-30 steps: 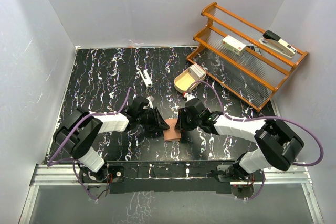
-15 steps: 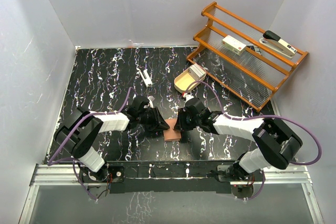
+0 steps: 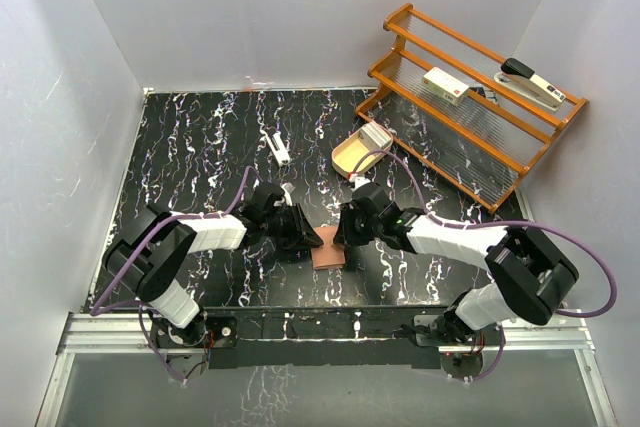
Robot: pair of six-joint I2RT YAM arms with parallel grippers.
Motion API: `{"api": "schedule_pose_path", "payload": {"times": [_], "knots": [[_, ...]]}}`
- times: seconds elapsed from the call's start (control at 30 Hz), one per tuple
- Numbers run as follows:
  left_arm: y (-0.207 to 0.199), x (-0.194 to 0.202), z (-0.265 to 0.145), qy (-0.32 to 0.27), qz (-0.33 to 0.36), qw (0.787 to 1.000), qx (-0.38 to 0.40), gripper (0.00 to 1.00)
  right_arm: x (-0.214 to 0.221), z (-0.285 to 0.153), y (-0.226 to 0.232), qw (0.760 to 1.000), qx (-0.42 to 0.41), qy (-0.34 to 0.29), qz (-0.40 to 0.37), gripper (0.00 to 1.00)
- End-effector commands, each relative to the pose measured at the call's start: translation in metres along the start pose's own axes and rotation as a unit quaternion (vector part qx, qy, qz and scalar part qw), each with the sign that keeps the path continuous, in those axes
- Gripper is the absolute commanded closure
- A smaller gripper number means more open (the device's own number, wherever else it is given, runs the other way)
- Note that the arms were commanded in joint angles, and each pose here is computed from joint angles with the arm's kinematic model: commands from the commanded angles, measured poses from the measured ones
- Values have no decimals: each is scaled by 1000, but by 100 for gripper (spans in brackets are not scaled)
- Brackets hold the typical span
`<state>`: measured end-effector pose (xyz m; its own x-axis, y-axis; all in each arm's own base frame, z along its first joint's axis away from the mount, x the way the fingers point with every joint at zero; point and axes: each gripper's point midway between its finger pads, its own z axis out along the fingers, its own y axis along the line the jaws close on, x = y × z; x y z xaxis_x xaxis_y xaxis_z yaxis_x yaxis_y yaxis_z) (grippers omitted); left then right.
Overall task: Put the credit cards into the card holder
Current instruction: Close the card holder at the center of the board.
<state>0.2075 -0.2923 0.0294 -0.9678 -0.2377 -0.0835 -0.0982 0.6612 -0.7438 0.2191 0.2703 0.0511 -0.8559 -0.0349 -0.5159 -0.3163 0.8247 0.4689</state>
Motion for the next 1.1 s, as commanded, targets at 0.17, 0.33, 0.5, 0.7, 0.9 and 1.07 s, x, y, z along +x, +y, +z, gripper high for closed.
{"api": "schedule_pose_path", "payload": {"times": [0.17,0.33,0.5,0.7,0.9,1.07], "knots": [[29,11,5,13,-3,998,-60,78,-17,1,12,999,-25,-22,5,90],[29,11,5,11,-4,998,-59,79,-12,2,14,999,-38,-16,4,90],[28,11,6,13,-4,998,-58,79,-10,4,16,999,-44,-11,7,90],[28,11,5,12,-3,998,-59,79,-5,8,9,1000,-29,1,6,90],[27,11,6,13,-5,998,-58,78,-1,10,4,1000,-19,10,8,90],[27,12,6,13,-4,998,-58,78,1,12,4,1000,-19,17,6,90]]}}
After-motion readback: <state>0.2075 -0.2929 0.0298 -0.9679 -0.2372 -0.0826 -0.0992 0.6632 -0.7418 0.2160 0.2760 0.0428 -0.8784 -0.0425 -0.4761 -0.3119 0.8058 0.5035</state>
